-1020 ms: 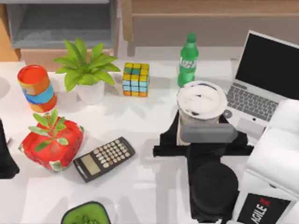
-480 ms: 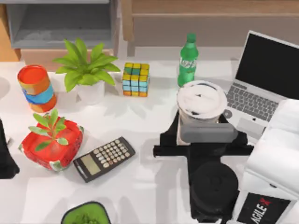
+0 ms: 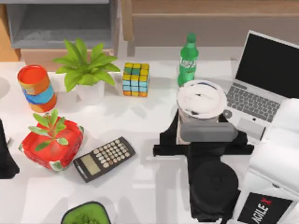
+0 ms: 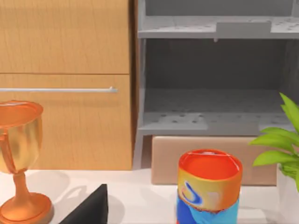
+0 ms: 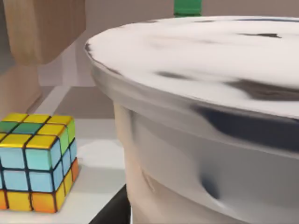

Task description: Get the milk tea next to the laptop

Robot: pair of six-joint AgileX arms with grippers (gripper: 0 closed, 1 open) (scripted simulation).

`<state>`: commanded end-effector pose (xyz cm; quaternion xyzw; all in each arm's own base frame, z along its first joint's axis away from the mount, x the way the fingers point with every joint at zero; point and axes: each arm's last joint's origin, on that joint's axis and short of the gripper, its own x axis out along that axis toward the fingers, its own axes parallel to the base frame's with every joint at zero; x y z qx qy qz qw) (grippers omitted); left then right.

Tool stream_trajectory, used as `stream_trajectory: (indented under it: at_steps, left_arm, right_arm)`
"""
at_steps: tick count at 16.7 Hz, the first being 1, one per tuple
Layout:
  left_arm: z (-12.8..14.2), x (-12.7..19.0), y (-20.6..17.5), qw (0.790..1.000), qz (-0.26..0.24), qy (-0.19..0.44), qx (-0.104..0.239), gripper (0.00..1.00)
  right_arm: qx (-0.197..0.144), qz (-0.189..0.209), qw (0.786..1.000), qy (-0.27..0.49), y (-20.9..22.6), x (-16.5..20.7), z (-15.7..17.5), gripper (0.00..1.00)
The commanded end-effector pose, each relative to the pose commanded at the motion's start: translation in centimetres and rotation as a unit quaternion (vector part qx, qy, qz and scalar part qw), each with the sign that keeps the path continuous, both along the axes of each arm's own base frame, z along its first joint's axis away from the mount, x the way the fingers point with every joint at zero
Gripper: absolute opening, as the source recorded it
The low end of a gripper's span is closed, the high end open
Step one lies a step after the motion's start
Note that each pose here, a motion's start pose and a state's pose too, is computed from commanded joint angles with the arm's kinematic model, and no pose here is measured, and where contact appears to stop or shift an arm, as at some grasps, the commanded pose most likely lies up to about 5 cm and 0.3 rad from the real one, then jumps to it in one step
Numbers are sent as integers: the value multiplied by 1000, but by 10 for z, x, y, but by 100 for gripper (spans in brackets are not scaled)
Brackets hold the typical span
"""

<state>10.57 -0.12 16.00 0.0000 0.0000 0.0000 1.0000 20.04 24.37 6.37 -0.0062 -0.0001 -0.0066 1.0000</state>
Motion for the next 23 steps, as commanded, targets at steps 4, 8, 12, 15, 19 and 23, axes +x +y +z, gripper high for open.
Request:
stream_trajectory:
  at_steps: [4,8,12,15,19,23]
  left_arm:
    - [0,0,0,1000,0,0,0,100]
    - [0,0,0,1000,0,0,0,100]
    - [0,0,0,1000,0,0,0,100]
    - [0,0,0,1000,0,0,0,100]
    - [0,0,0,1000,0,0,0,100]
    - [0,0,0,1000,0,0,0,100]
  right_arm:
    - [0,-1,1000,0,0,0,8,0]
    - [2,-1,1000,-1,0,1,7,0]
    - [23,23,999,-18,-15,5,24,0]
    - [19,57,998,-21,-45,9,31,0]
    - [0,95,995,-10,-102,13,33,0]
    - [-11,96,995,9,-166,22,33,0]
